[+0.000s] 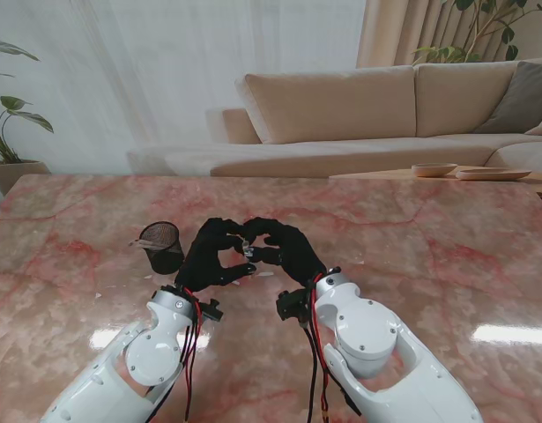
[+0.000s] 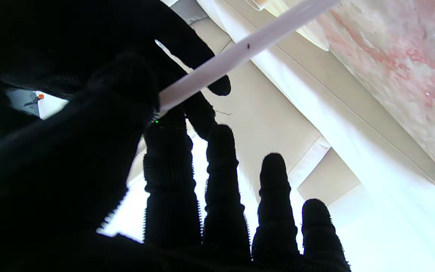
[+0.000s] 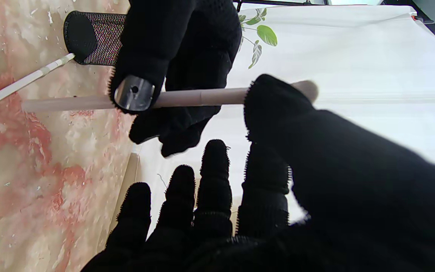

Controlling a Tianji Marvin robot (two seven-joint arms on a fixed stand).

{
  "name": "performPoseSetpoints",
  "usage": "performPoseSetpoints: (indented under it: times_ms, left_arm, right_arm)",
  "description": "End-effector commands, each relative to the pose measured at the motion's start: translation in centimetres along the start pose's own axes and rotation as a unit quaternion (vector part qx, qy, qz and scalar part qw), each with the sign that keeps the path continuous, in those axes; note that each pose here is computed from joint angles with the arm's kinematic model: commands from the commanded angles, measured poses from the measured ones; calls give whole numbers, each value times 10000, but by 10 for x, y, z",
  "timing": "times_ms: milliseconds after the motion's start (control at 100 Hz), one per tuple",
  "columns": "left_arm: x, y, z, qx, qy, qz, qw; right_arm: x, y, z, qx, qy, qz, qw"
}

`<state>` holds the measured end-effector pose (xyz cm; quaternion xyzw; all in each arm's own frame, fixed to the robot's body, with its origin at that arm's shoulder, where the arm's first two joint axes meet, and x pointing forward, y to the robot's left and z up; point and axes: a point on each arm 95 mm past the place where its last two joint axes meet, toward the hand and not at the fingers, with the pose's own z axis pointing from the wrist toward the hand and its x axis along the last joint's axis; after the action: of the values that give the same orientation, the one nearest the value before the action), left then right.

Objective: Insert makeup brushes into the holder

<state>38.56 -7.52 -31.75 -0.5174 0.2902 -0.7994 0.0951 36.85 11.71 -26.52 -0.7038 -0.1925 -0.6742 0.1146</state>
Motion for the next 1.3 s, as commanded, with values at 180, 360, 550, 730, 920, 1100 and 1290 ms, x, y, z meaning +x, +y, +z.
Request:
performPoseSetpoints:
  times_ms: [180, 360, 550, 730, 920, 1100, 1290]
  left_arm:
    - [1, -4, -1, 56, 11, 44, 10000]
    - [1, -5, -1, -16, 44, 57, 10000]
    - [1, -9, 0, -32, 86, 138, 9999]
    - [1, -11, 0, -63, 128, 195, 9997]
    - [1, -12, -1, -92, 167, 201, 9996]
    - [1, -12, -1, -131, 195, 144, 9996]
    - [2, -14, -1, -46, 215, 74, 9997]
  right_arm:
    - [-5, -2, 0, 77, -91, -8, 9999]
    - [-5, -2, 0, 74, -97, -16, 9999]
    - [-5, -2, 0, 56, -109, -40, 9999]
    - [-6, -1, 1, 69, -90, -111, 9999]
    - [-7, -1, 0, 139, -50, -266, 9995]
    - [-8, 0, -1, 297, 20, -300, 9991]
    - [-10, 3, -2, 480, 89, -423, 9979]
